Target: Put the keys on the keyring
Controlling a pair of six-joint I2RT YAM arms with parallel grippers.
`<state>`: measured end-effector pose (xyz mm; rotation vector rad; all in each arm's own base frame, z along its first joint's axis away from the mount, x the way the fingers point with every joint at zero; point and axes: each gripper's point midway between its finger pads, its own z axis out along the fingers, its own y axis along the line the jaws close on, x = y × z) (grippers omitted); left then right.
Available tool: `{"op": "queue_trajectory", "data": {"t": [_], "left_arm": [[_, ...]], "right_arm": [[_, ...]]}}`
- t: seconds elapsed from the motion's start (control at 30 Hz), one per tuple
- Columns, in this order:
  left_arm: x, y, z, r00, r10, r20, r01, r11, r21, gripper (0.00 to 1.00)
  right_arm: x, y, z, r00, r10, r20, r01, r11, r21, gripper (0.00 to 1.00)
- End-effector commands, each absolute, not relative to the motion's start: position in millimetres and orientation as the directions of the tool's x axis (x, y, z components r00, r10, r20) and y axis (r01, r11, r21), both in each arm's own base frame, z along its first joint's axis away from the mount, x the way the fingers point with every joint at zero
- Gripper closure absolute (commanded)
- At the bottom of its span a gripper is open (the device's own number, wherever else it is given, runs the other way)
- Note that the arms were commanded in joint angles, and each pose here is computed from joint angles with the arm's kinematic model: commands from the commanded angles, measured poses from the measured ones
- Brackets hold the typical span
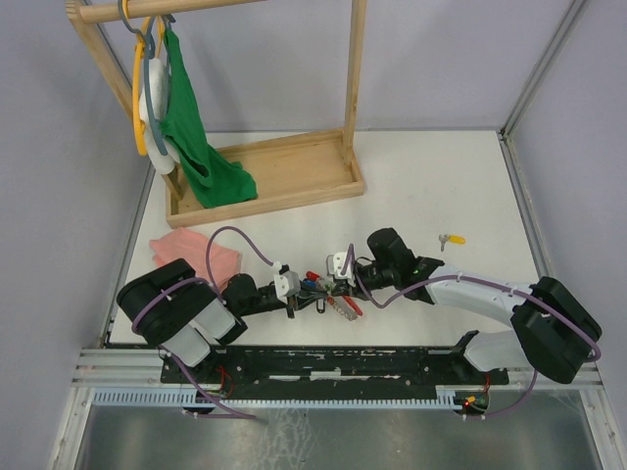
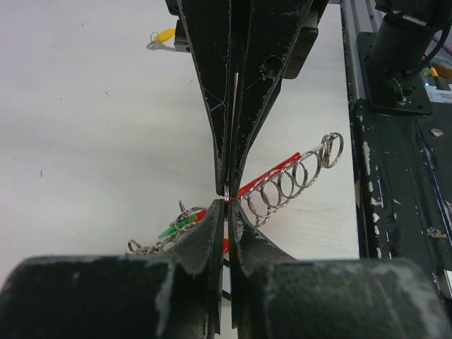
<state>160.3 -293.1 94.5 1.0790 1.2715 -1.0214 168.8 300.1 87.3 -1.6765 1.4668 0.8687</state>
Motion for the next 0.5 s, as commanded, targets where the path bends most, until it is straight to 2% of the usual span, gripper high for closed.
{"op": "queue_trajectory", "data": {"t": [0.0, 0.17, 0.47], "left_arm": [[161, -297, 140, 0.166, -0.134, -0.977, 0.968, 0.213, 0.135, 0.88], [164, -302, 134, 0.142, -0.092, -0.986, 0.972, 0.2, 0.121, 0.82], [165, -302, 128, 0.138, -0.028, -0.99, 0.973, 0.188, 0.131, 0.81]], "right_arm": [[177, 304, 112, 0.156, -0.519, -0.841, -0.988, -0.091, -0.127, 0.99], [175, 299, 116, 0.181, -0.617, -0.766, -0.983, -0.107, -0.146, 0.99], [174, 303, 121, 0.209, -0.705, -0.678, -0.978, -0.138, -0.159, 0.99]]}}
